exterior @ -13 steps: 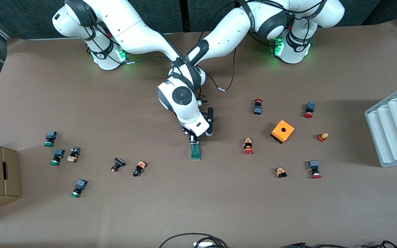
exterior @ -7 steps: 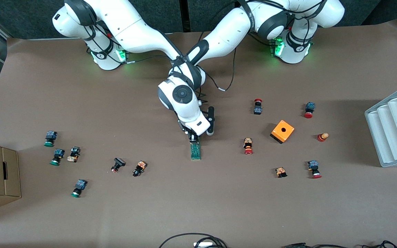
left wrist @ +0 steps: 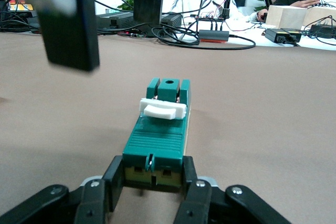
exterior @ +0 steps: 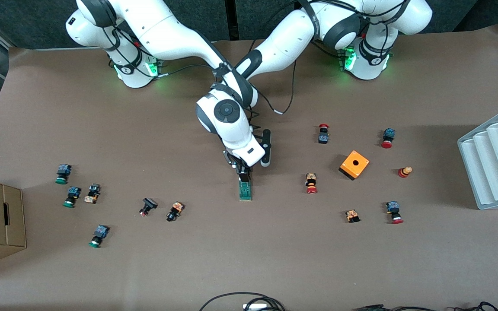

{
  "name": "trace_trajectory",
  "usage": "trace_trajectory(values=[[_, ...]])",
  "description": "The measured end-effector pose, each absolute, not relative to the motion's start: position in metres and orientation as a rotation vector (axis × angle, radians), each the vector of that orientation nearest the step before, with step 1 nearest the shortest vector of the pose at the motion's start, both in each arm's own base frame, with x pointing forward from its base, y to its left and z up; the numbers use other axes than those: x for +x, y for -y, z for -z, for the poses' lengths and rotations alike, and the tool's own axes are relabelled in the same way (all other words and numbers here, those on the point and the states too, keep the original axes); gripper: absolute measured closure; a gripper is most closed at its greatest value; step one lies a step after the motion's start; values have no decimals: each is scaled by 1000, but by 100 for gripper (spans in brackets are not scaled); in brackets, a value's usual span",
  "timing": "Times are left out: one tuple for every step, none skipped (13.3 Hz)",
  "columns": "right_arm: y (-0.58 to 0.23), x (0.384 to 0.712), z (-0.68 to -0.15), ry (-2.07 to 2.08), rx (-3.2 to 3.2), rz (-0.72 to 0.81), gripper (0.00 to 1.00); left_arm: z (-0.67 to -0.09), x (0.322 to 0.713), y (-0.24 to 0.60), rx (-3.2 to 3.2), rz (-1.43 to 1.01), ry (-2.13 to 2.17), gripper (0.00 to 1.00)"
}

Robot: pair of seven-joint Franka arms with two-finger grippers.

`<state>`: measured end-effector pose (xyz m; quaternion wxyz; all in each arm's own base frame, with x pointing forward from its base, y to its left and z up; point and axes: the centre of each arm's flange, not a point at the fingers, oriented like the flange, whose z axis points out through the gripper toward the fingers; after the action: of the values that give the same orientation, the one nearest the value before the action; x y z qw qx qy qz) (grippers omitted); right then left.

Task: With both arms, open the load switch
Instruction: 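Push the white handle flat against the switch base with the right gripper, then open the right gripper and lift it away from the switch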

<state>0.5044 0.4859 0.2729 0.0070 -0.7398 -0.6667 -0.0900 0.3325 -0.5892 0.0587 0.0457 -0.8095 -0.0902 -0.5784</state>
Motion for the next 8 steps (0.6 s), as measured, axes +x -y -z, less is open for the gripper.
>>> trace_trajectory(values=[[-483,506,-283,2067,-2328,272,0,-59,332,589,-2472,1766,275,51],[-478,509,-295,2028,-2356,262,0,-59,332,589,-2472,1766,275,51],[-473,513,-308,1975,-2393,248,0,-59,332,589,-2472,1766,275,51],[-469,516,-323,1929,-2423,232,0,-59,332,589,-2472,1766,275,51],[-466,517,-339,1899,-2440,218,0,-59,332,589,-2472,1766,275,51],[-466,518,-354,1875,-2451,209,0,-59,333,589,-2472,1766,276,51],[-467,517,-368,1854,-2461,205,0,-59,333,589,-2474,1765,277,44],[-468,517,-380,1831,-2472,206,0,-58,333,589,-2476,1764,278,36]])
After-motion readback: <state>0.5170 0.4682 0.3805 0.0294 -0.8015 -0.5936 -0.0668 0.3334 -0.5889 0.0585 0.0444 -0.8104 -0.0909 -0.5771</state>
